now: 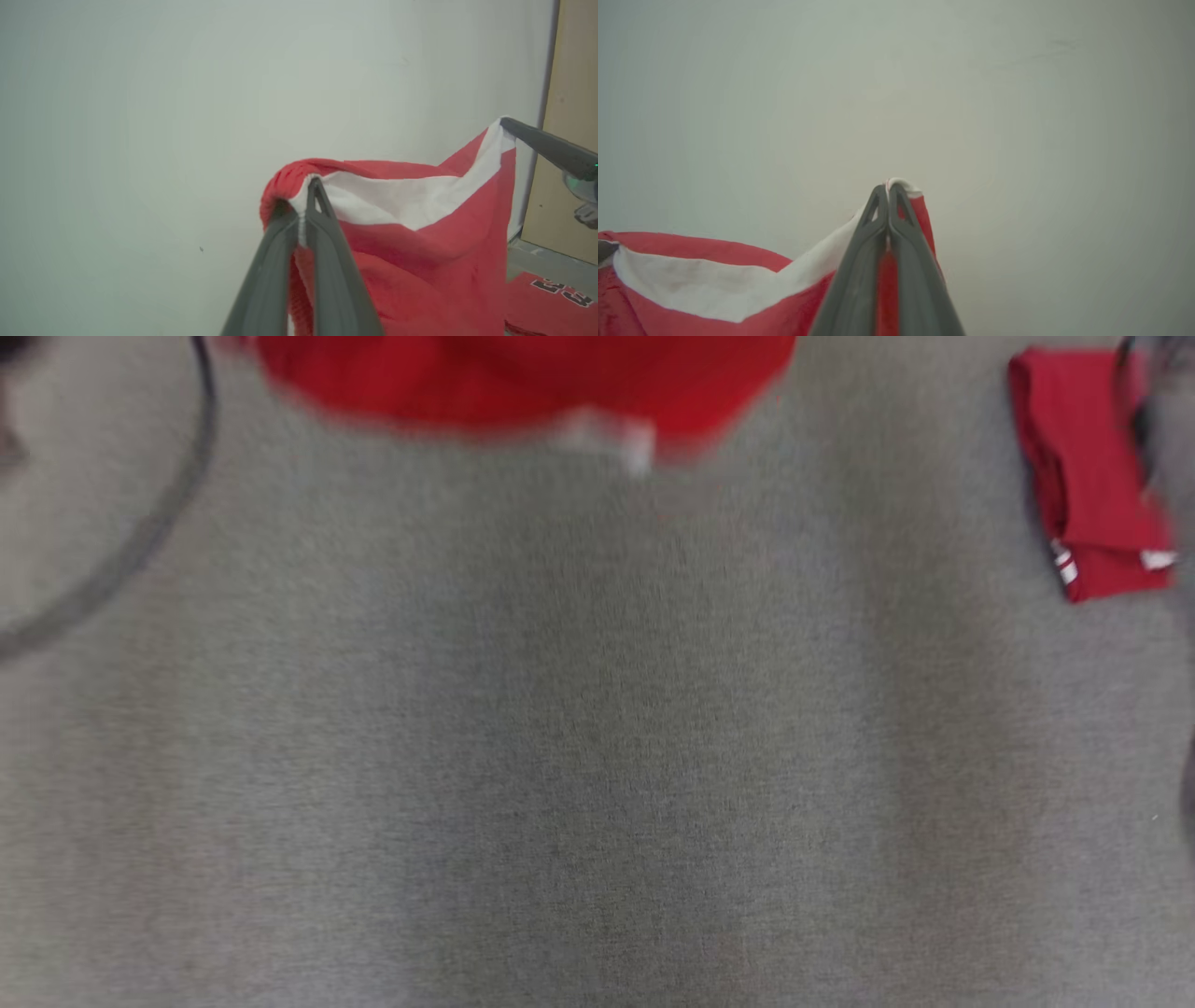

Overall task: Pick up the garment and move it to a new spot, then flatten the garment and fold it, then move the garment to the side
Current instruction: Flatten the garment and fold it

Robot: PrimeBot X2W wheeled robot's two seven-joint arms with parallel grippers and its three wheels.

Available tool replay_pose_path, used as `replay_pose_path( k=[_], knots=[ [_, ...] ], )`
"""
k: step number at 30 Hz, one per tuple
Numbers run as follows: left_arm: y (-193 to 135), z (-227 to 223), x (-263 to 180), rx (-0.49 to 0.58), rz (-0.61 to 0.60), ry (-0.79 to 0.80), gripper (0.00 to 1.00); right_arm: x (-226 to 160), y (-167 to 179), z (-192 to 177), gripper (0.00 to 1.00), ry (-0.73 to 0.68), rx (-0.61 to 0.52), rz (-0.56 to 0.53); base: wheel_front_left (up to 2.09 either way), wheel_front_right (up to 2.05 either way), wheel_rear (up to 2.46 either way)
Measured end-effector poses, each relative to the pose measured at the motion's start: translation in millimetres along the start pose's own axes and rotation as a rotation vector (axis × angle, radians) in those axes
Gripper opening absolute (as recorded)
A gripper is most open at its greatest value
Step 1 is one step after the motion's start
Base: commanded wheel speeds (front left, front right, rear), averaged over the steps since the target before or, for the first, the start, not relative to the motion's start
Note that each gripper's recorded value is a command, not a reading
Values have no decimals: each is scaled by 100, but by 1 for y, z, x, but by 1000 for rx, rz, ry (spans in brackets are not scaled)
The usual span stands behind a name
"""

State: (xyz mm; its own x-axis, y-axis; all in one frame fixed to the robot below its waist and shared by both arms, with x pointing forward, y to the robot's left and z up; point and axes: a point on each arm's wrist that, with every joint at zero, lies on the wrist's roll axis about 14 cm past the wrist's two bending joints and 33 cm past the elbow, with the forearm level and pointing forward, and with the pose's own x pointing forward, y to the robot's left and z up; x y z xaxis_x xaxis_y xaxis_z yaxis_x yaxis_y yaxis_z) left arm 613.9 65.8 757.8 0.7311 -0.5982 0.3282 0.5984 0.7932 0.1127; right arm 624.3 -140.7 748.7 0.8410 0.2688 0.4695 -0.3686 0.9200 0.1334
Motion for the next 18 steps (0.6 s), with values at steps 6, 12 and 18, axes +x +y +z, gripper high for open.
replay_pose_path(
  k=[6, 12, 18],
  knots=[
    [31, -9, 41, -75, 44, -49, 0, 49, -33, 4, 0, -7, 24, -60, 0, 0, 0],
    [42, -40, 63, -91, 42, -31, 0, 68, -57, -20, 0, 38, -65, -92, 0, 0, 0],
    [54, -91, 70, -116, 58, 38, 0, 68, -73, -61, 0, 98, -97, -108, 0, 0, 0]
  ],
)
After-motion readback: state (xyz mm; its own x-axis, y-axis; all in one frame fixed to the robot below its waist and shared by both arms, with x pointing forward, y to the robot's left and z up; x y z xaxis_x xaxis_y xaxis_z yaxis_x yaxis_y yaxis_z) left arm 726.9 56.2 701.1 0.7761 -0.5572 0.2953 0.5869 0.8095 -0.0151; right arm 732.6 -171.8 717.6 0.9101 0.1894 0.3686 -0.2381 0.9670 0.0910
